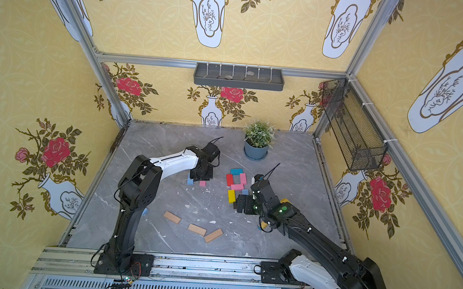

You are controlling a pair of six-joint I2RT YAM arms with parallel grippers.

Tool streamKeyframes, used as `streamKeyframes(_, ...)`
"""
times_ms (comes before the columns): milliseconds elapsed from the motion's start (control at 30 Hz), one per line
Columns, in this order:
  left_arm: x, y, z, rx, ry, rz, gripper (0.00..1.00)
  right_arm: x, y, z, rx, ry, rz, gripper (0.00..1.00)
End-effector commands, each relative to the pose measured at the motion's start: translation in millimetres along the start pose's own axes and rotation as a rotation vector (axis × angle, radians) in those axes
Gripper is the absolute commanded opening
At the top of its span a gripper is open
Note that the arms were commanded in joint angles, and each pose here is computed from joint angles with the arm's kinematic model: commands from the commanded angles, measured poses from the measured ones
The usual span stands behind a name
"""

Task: Assemble the number 8 with building blocks
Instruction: Assemble the building block at the center of the board.

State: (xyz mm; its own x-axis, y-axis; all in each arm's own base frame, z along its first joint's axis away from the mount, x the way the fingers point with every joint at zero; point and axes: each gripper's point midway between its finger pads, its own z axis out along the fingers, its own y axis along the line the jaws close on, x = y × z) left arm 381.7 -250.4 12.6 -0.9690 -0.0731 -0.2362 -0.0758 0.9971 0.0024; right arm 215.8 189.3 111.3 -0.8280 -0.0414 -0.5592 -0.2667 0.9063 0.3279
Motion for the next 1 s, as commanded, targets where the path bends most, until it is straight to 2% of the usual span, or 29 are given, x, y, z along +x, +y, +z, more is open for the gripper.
streamKeyframes(0, 5.7, 5.3, 12.7, -0.022, 0.027, 0.007, 0.29, -2.0, -1.3, 0.9, 0.009, -0.012, 0.004, 0.99)
streamKeyframes(967, 3.6, 8.3, 25.1, -0.026, 0.043, 0.007, 0.30, -1.2, -1.3, 4.7, 0.012, -0.001, 0.003, 0.99)
